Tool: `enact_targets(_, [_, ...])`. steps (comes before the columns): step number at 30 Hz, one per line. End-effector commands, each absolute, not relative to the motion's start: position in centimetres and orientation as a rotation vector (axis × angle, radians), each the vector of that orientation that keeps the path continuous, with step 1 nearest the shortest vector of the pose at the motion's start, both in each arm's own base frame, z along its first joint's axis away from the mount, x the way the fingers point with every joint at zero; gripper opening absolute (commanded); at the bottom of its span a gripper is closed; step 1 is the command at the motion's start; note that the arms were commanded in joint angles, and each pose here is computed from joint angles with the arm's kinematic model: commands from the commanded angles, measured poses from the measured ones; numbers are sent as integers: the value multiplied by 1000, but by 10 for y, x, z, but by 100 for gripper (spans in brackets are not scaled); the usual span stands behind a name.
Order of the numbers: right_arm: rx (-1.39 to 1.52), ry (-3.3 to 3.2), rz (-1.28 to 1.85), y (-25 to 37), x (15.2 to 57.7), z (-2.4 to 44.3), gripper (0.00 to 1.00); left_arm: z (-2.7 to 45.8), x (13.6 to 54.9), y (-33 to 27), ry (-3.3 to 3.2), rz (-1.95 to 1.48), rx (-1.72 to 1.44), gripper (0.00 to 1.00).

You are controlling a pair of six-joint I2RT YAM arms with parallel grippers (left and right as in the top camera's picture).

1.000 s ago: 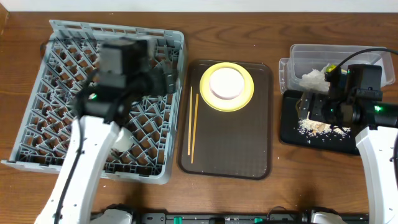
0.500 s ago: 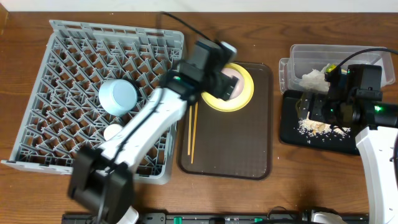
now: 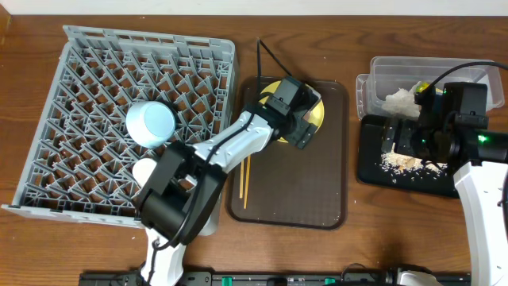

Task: Sort waste into correct bins and load items into the dishwasher
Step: 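Reach the left gripper to the yellow plate and grasp the pink bowl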

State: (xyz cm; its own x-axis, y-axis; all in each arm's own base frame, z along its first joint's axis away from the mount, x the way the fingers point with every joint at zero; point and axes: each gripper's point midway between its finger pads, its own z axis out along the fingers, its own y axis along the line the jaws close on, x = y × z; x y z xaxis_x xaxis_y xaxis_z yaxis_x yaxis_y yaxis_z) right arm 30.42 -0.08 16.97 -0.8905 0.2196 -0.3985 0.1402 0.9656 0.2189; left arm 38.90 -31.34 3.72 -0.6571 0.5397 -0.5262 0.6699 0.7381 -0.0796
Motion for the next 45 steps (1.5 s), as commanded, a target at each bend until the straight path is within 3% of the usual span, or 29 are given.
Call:
enact_targets(1, [276, 2667, 253, -4, 305, 176, 91, 33, 393, -313, 2457, -348, 923, 76])
enact_targets(6, [276, 2671, 253, -3, 304, 176, 91, 33, 393, -313, 2460, -348, 923, 33])
enact_targets(9, [277, 2673, 253, -3, 304, 175, 92, 36, 393, -314, 2453, -350, 923, 26])
enact_targets(12, [278, 2678, 253, -3, 303, 175, 92, 54, 396, -316, 2413, -362, 911, 8])
enact_targets(13, [278, 2678, 254, -3, 303, 175, 91, 61, 397, -317, 2399, -365, 907, 6])
enact_targets(22, [279, 2684, 253, -3, 301, 174, 91, 156, 398, -303, 2250, -397, 829, 6])
enact_targets(25, [279, 2684, 253, -3, 301, 174, 91, 205, 405, -270, 2225, -428, 646, 6])
enact_targets(29, [279, 2684, 253, -3, 301, 174, 92, 235, 414, -240, 2197, -519, 528, 6])
enact_targets(45, [280, 2684, 254, -3, 301, 174, 92, 246, 434, -131, 2146, -1380, 216, 6])
